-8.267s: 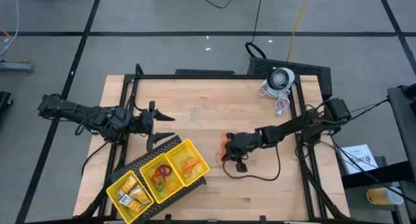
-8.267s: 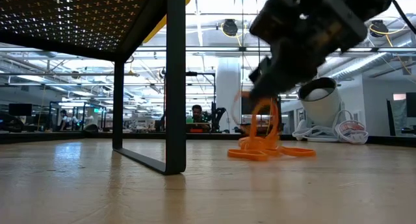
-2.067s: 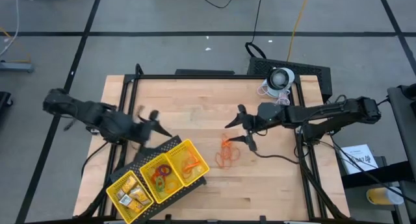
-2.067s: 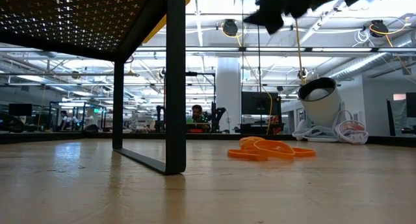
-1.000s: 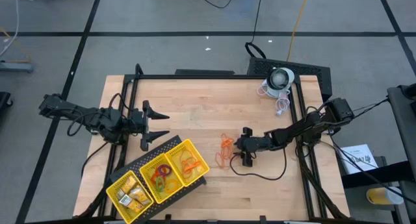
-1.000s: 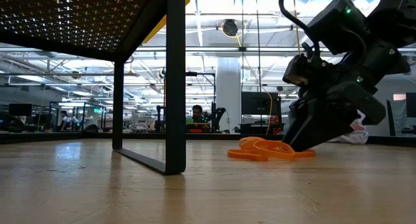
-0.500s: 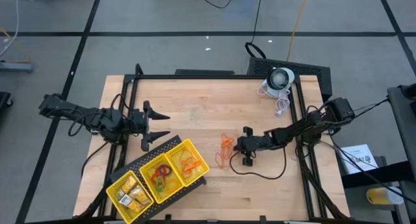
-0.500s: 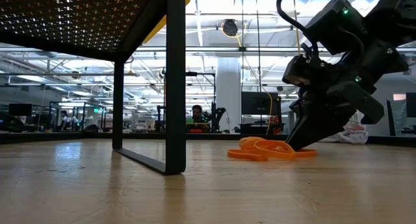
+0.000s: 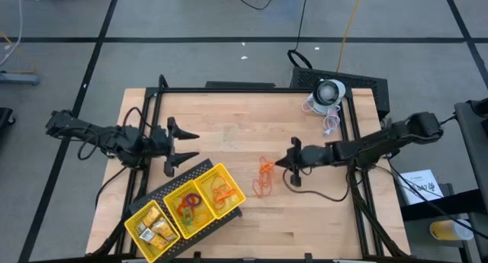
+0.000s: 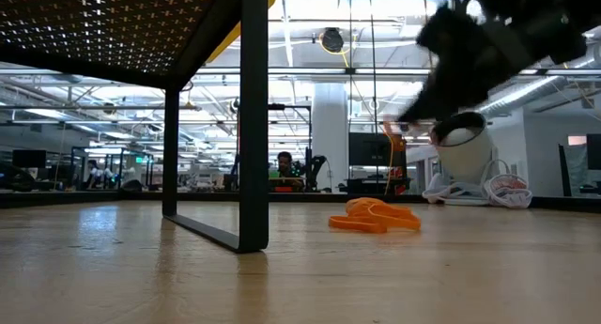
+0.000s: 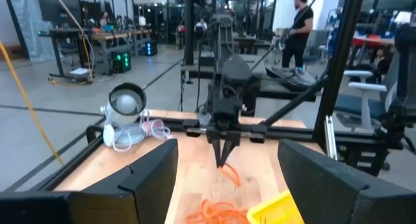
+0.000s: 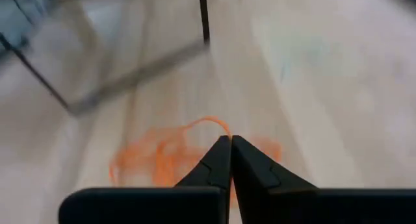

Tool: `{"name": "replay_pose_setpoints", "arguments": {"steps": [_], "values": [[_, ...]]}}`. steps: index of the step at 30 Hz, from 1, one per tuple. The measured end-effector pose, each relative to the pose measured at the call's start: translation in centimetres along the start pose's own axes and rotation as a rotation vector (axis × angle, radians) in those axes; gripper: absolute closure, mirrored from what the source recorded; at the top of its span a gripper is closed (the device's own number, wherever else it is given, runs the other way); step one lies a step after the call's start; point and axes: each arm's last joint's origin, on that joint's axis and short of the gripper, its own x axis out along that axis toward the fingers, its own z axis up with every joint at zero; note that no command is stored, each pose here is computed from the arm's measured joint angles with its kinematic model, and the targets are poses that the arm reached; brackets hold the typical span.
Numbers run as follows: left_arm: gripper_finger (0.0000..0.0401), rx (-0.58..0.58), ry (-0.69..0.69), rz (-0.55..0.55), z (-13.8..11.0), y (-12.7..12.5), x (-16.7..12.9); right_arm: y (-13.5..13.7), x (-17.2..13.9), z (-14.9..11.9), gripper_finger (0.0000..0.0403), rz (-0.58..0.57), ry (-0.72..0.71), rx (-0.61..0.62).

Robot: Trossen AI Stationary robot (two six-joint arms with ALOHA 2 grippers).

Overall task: Pick & Place Office Desk Supplies
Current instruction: Put the orange rubber band into the right yellow bin on the shelf

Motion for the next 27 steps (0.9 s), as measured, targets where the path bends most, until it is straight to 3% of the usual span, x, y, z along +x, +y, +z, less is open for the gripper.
{"name": "replay_pose_setpoints", "arguments": {"steps": [8,19,27], "values": [[0.0132,0.029,-0.021,0.028,0.0,-0.2,0.8,0.4,-1.3,3.6,0.0402,0.050,-0.346,-0.113],[0.0132,0.092,-0.097,0.059,-0.7,-0.9,4.8,-0.4,-0.7,5.8,0.0402,0.143,-0.656,-0.204],[0.0132,-0.036,-0.072,-0.158,-1.6,-0.4,8.0,-1.4,0.4,7.0,0.0403,0.140,-0.769,-0.213]]}}
